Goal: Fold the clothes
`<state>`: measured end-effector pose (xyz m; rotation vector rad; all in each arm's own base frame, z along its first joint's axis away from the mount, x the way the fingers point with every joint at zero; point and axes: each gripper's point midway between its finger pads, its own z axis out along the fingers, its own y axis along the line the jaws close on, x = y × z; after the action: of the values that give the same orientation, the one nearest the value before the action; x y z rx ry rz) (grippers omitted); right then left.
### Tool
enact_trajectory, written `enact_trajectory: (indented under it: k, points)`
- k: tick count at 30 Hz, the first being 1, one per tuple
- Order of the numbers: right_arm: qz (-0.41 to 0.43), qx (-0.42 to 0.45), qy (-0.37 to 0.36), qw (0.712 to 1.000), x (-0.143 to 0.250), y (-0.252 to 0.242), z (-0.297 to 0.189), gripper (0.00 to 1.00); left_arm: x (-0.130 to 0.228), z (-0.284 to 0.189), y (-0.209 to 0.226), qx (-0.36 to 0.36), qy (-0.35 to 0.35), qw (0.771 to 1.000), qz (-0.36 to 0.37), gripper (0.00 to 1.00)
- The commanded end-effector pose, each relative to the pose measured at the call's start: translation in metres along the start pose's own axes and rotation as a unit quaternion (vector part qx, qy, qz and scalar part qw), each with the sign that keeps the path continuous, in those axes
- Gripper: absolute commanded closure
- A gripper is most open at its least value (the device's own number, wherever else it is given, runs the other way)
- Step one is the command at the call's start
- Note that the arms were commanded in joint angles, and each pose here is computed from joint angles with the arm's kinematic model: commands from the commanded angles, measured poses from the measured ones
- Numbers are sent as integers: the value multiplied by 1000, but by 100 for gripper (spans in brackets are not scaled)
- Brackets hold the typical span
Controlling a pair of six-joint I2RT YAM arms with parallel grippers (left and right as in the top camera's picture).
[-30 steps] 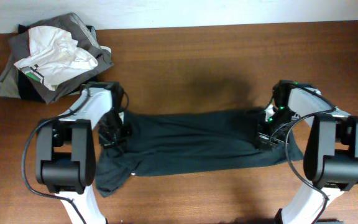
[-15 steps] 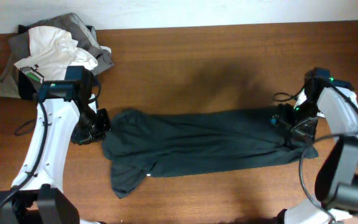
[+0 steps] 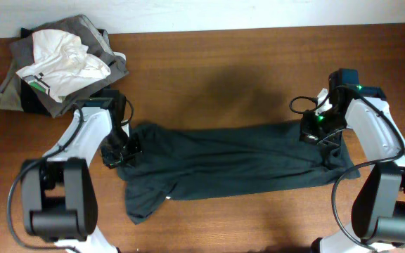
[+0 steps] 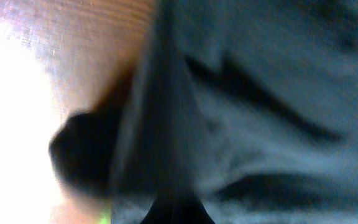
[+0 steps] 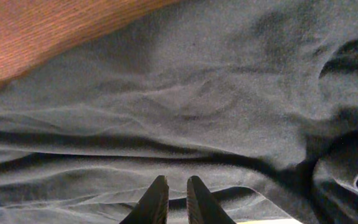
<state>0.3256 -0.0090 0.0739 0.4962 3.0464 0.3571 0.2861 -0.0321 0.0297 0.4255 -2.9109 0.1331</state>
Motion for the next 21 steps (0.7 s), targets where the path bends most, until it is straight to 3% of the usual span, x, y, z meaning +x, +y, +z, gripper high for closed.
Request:
enact_trajectory:
  k: [1, 8, 11, 12, 14, 15, 17, 18, 19, 21]
  points:
    - [-1, 3, 1, 1000, -1, -2, 1, 84, 1, 20, 13, -9, 37, 999, -23, 99]
    - [8, 6, -13, 1000, -7, -3, 1, 82, 32, 20, 48, -60, 109, 990, -66, 99]
    - [47, 94, -37, 994, -14, -34, -2, 76, 31, 0, 47, -60, 85, 991, -80, 99]
    - [51, 107, -42, 992, -16, -39, -4, 68, 28, -12, 47, -62, 64, 993, -81, 99]
    - [57, 106, -48, 992, -20, -43, -5, 34, 23, -33, 40, -47, 13, 996, -71, 99]
    - [63, 105, -53, 991, -22, -47, -7, 25, 21, -41, 36, -41, -7, 997, -65, 99]
    - [89, 97, -71, 989, -32, -64, -13, 12, 20, -55, 26, -31, -44, 997, -48, 83]
    - [85, 79, -81, 990, -39, -76, -16, 12, 19, -58, 21, -28, -55, 997, -39, 43]
    - [70, 56, -84, 992, -42, -82, -19, 11, 17, -57, 17, -27, -60, 997, -33, 24]
    - [53, 15, -89, 994, -43, -96, -24, 11, 11, -58, 13, -23, -73, 997, -28, 1]
